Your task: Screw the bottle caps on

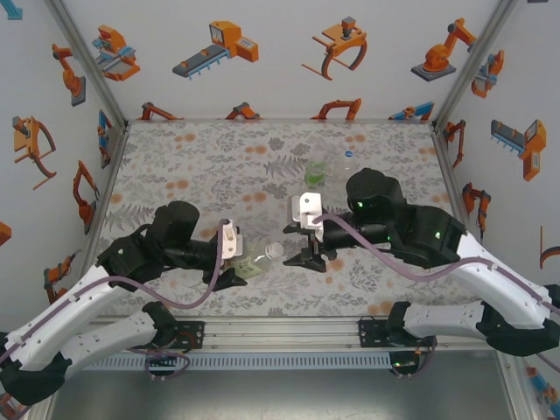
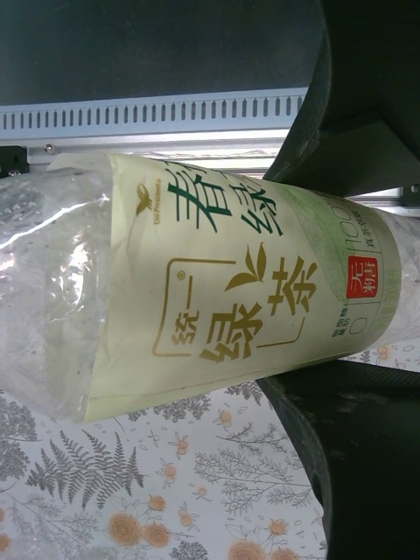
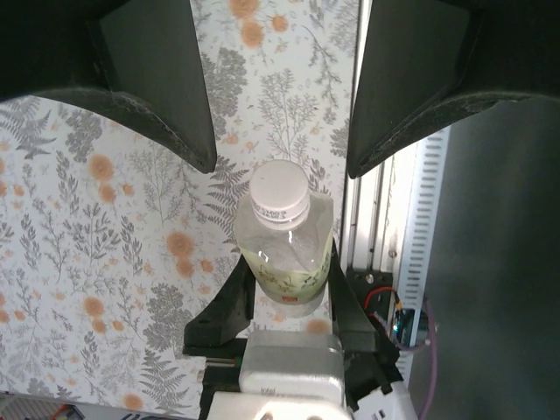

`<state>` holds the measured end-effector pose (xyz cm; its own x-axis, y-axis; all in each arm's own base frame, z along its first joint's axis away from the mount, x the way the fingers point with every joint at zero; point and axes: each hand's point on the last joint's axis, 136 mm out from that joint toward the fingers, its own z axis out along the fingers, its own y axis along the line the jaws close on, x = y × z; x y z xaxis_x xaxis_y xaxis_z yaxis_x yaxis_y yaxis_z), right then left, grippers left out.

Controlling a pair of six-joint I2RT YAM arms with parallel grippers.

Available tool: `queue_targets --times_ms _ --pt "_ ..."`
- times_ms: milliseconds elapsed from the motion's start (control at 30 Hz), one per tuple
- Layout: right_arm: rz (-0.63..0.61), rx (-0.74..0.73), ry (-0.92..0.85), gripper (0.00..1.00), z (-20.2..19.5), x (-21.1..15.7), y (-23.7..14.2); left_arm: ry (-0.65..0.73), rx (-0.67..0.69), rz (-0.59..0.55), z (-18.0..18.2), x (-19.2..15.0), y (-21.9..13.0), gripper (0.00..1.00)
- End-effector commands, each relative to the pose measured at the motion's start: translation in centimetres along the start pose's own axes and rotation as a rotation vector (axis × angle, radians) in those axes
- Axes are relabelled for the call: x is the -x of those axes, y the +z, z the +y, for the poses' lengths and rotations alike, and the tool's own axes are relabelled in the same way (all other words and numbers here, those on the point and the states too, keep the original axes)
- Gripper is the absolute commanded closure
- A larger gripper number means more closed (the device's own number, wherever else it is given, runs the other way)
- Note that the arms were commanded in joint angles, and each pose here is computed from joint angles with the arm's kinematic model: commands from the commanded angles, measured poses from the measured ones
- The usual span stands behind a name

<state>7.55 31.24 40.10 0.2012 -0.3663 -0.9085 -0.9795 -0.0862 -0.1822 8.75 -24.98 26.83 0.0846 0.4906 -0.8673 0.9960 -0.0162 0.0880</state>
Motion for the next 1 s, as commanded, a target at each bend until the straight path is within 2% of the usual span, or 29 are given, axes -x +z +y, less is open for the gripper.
queue_targets --times_ms 0,333,967 --pt "-0.041 0.059 -0.12 0.44 1.1 1.3 -0.6 0.02 -0.011 -0.053 -0.5 1.2 -0.8 1.0" --pt "-0.104 0.146 -0.136 0.47 2.3 2.1 0.0 0.028 -0.013 -0.061 -1.0 1.4 -1.4 1.0" --pt "-0.075 0.121 -0.124 0.55 0.8 1.5 2.2 0.027 -0.011 -0.054 -1.0 1.3 -1.4 1.0"
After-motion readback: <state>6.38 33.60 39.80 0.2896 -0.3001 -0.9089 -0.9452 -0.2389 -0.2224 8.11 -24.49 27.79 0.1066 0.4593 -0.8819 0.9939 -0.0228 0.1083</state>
